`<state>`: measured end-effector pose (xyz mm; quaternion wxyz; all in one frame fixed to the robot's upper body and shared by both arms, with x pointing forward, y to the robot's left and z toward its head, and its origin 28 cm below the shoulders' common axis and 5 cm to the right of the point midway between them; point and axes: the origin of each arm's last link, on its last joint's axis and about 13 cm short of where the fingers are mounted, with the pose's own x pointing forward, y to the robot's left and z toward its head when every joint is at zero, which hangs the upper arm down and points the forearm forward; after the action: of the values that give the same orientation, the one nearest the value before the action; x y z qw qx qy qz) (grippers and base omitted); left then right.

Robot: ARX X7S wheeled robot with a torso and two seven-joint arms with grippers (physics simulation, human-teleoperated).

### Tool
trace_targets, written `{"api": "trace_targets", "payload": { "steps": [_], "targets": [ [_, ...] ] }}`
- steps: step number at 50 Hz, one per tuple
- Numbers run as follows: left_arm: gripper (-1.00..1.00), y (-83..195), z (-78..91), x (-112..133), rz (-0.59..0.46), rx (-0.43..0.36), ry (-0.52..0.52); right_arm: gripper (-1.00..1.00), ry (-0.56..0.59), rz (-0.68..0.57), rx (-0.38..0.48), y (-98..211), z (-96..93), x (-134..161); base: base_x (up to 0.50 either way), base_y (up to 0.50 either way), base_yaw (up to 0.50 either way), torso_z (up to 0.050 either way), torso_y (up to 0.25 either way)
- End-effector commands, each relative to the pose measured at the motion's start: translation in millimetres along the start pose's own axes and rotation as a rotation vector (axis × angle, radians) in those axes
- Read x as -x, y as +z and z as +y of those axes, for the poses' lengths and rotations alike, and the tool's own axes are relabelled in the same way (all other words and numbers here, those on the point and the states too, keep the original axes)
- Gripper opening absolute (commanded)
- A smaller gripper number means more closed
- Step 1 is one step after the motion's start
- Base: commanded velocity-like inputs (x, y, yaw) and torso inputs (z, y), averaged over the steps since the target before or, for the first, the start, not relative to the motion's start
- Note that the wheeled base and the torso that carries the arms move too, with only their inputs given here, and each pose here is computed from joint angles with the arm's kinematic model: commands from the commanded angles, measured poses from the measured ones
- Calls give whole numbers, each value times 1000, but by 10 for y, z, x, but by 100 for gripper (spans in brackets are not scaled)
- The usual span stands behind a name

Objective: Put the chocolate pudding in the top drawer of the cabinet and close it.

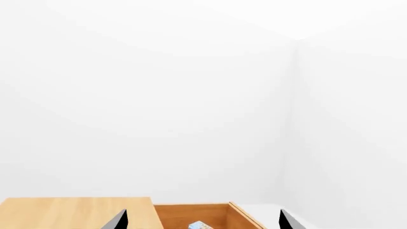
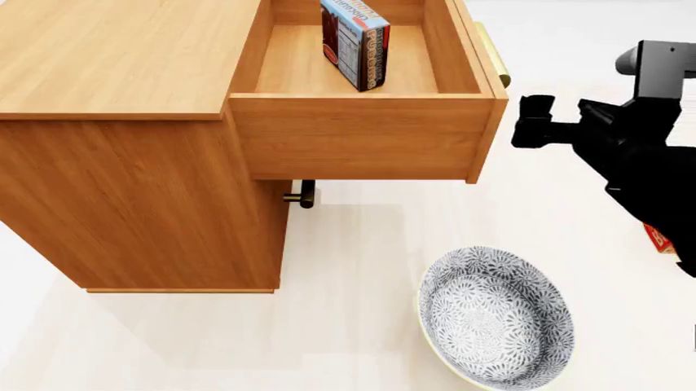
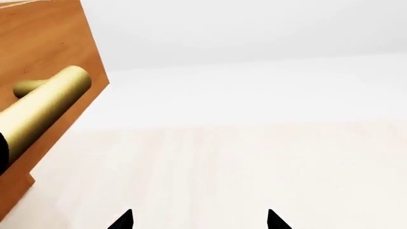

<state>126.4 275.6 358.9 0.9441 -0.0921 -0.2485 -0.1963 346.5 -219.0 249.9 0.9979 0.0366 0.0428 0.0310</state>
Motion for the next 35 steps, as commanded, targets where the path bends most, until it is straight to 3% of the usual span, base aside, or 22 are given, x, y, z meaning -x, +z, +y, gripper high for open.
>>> {"api": "trace_targets", "payload": {
  "steps": [1, 35],
  "targets": [
    [100, -9, 5, 7, 0, 4, 2, 100, 51, 31, -5, -135, 99, -26, 0, 0, 0, 0, 0],
    [100, 21, -14, 40, -7, 3, 4, 100, 228, 6, -24, -65, 443, -153, 0, 0, 0, 0, 0]
  ]
}}
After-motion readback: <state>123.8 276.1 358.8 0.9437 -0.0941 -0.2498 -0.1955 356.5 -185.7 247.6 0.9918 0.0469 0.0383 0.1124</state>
